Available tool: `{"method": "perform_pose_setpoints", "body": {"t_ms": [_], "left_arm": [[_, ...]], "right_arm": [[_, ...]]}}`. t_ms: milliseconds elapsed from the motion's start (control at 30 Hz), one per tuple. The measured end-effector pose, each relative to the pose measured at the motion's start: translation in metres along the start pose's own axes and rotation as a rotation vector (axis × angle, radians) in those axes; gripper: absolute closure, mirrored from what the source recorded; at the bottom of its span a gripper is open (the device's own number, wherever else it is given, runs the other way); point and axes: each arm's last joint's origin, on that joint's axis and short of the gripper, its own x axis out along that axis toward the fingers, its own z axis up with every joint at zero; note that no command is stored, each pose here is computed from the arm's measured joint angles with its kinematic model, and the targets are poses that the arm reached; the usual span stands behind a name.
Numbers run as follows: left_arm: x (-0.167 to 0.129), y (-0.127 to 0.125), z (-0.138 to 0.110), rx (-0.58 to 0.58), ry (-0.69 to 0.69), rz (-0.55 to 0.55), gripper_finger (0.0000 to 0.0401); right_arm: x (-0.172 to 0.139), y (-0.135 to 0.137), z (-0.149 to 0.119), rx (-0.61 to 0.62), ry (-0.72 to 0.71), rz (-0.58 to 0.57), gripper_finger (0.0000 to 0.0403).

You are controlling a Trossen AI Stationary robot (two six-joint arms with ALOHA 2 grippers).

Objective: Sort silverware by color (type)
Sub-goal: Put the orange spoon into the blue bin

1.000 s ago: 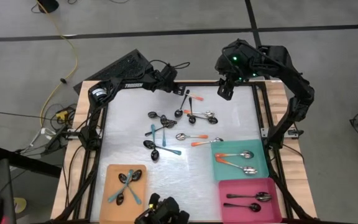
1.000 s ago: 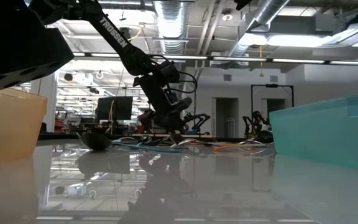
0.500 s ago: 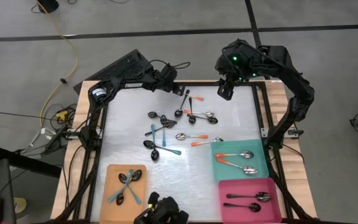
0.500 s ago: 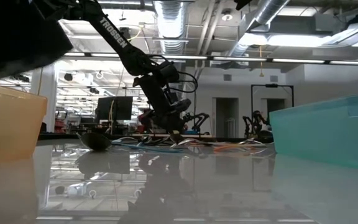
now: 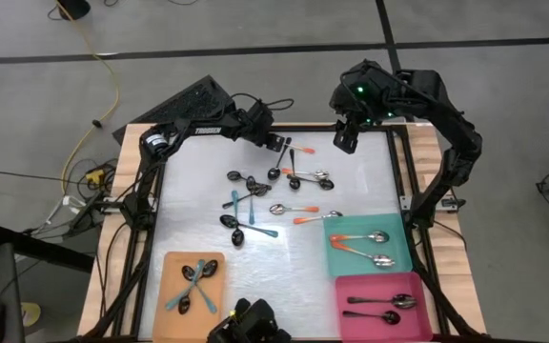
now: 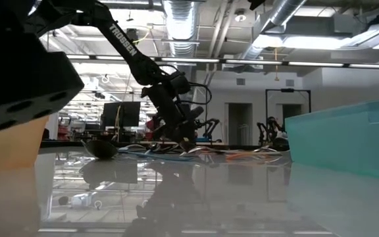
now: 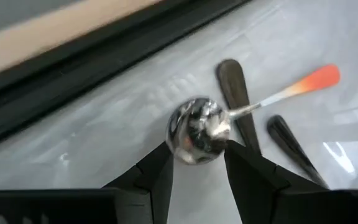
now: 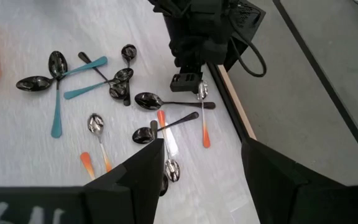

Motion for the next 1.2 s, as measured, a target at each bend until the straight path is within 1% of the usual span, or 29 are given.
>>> {"method": "perform_pose_setpoints", "body": {"t_ms": [167, 267, 400, 567, 600, 833, 1000, 1067, 1100, 1200], "left_arm": [[-0.002, -0.002, 0.004, 0.002, -0.001, 0.004, 0.0278], [-0.002, -0.002, 0.004, -0.020, -0.002, 0.005, 0.0293], [-0.002, -0.003, 0.006, -0.028, -0.020, -0.005, 0.0330], [-0.002, -0.004, 0.009, -0.038, -0.051, -0.023, 0.0390], [-0.002, -0.004, 0.010, -0.037, -0.053, -0.023, 0.0395], [-0.002, -0.004, 0.009, -0.034, -0.045, -0.026, 0.0401], [-0.001, -0.009, 0.006, -0.028, 0.001, -0.092, 0.0401], [-0.001, -0.012, 0.004, -0.028, 0.014, -0.115, 0.0401], [-0.001, -0.014, 0.003, -0.027, 0.020, -0.109, 0.0401], [-0.009, -0.018, 0.004, -0.016, 0.023, -0.095, 0.0401]], "right_arm": [[0.000, 0.000, 0.000, 0.000, 0.000, 0.000, 0.0182], [0.000, 0.000, 0.000, -0.001, 0.000, 0.001, 0.0182], [0.000, 0.000, 0.000, 0.000, 0.000, 0.001, 0.0182], [0.000, 0.000, 0.000, 0.000, 0.000, 0.001, 0.0182], [0.000, 0.000, 0.000, 0.000, 0.000, 0.000, 0.0182], [0.000, 0.000, 0.000, -0.001, 0.004, 0.000, 0.0182], [0.000, -0.001, -0.001, 0.000, 0.008, -0.005, 0.0182], [0.001, -0.005, -0.001, -0.005, 0.011, -0.020, 0.0182], [0.002, -0.008, -0.001, -0.004, 0.014, -0.035, 0.0182], [0.017, -0.016, 0.000, 0.009, 0.057, -0.087, 0.0182]]}}
